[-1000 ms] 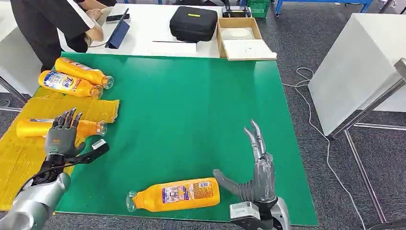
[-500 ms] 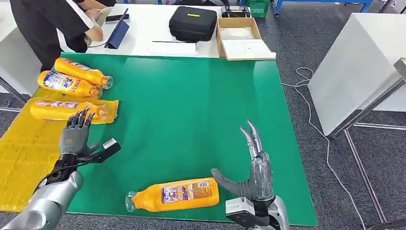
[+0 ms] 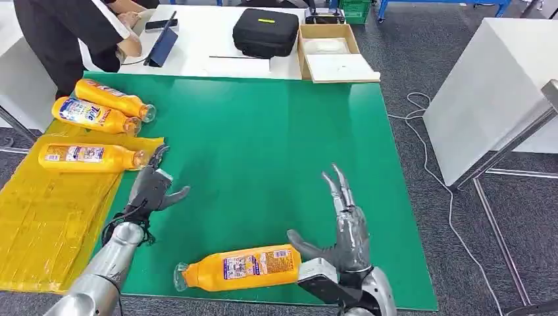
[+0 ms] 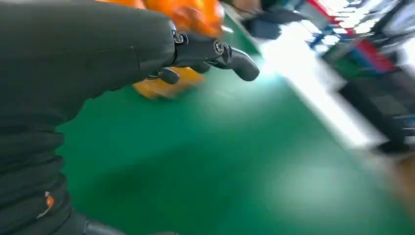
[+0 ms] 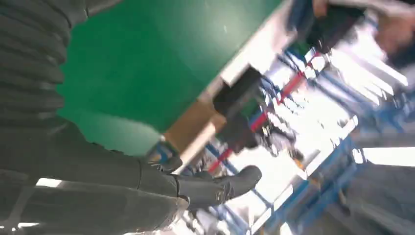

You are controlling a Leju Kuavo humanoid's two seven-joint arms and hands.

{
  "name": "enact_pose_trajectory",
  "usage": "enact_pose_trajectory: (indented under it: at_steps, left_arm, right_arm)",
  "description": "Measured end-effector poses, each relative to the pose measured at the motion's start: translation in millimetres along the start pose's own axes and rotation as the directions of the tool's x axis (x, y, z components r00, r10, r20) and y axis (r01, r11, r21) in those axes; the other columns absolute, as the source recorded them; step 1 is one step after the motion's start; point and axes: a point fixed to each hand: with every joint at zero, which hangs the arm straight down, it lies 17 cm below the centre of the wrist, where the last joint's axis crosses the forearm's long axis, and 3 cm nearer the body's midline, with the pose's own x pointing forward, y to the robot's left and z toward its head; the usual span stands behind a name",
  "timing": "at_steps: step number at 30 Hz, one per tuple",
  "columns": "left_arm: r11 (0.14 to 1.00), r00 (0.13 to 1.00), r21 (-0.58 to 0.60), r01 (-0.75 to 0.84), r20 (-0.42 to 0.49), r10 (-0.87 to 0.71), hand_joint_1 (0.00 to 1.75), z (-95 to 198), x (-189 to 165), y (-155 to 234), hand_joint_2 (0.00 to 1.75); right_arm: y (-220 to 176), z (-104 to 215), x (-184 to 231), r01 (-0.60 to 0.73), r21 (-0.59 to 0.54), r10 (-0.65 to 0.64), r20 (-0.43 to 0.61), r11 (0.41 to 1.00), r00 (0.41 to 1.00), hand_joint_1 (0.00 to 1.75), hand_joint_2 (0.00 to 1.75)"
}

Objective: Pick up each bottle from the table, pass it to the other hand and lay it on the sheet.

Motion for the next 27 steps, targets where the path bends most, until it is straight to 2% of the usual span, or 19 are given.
enact_pose_trajectory:
  at_steps: [1,3,6,10,18,27]
  left_arm:
    - [0.999,0.998,-0.001,-0.032,0.049,0.032,0.00,-2.9,20.3,-5.4,1.75]
    - [0.997,0.991,-0.014,-0.072,0.108,0.073,0.00,-8.0,54.2,-22.4,1.75]
    - [0.986,0.973,-0.037,-0.163,0.161,0.167,0.00,-14.1,89.6,-39.3,1.75]
    - [0.967,0.943,-0.059,-0.249,0.215,0.256,0.00,-21.0,117.3,-45.6,1.75]
    - [0.948,0.917,-0.069,-0.311,0.239,0.318,0.00,-31.7,134.2,-44.7,1.75]
    - [0.950,0.919,-0.028,-0.311,0.244,0.309,0.00,-45.5,135.3,-33.2,1.75]
  right_arm:
    - [17.2,-3.0,6.8,0.002,0.080,-0.002,0.004,0.997,1.000,0.00,1.75]
    - [37.7,-8.6,22.7,-0.004,0.159,0.000,0.029,0.987,1.000,0.00,1.75]
    - [51.9,-21.0,43.2,-0.018,0.223,0.004,0.064,0.975,0.998,0.00,1.75]
    - [64.5,-26.8,59.7,-0.029,0.270,0.002,0.099,0.962,0.995,0.00,1.75]
    - [84.7,-37.2,68.5,-0.029,0.332,-0.014,0.128,0.943,0.992,0.00,1.75]
    - [110.3,-53.8,76.8,-0.058,0.401,-0.009,0.162,0.914,0.987,0.00,1.75]
